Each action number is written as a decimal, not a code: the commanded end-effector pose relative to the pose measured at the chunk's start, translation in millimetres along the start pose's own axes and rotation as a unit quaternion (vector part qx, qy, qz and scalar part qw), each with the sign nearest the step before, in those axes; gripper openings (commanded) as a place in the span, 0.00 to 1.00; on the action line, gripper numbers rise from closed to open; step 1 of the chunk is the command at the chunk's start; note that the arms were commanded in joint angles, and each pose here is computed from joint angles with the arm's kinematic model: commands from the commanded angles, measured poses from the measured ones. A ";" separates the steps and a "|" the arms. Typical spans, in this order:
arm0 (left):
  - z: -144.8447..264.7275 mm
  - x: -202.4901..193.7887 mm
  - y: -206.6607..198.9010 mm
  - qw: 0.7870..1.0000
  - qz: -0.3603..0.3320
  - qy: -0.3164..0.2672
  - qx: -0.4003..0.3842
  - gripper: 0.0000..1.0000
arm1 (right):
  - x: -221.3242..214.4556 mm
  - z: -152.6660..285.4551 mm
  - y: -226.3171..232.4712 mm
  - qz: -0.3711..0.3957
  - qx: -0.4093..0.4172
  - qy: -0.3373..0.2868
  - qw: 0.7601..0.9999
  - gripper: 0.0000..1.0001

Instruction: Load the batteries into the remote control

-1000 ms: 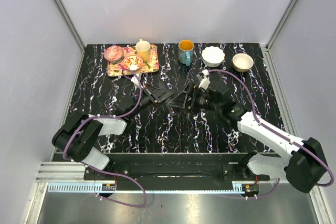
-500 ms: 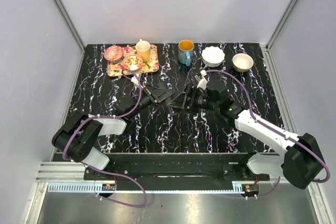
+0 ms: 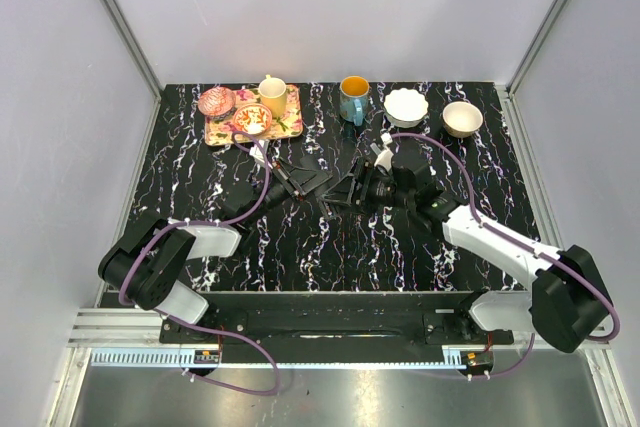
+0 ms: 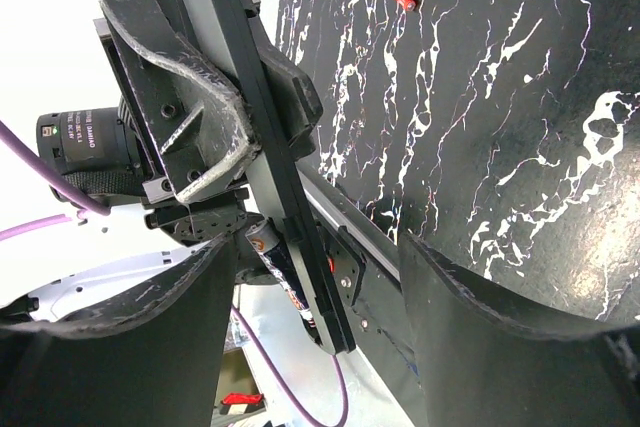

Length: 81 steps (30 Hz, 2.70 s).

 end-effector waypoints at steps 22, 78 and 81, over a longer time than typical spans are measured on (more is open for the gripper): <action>4.0 2.1 -77.2 0.982 -0.068 -0.008 -0.174 0.00 | -3.3 -4.6 -6.6 -0.010 0.021 0.008 1.000 0.61; 12.5 -2.6 -68.0 0.986 -0.071 0.004 -0.151 0.00 | 30.7 87.0 7.9 0.172 -0.146 -0.085 0.970 0.93; 15.0 -4.8 -63.9 0.987 -0.069 0.009 -0.145 0.00 | 34.1 88.1 -26.0 0.167 -0.242 -0.098 0.951 0.89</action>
Point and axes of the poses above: each gripper's point midway between its finger pads, its own z axis back along the fingers, its own y axis along the line the jaws close on, x = y × z, the point moved 5 cm from there along z, back along the fingers, and after that the axes turned 7 degrees about z, right-handed, at the moved point
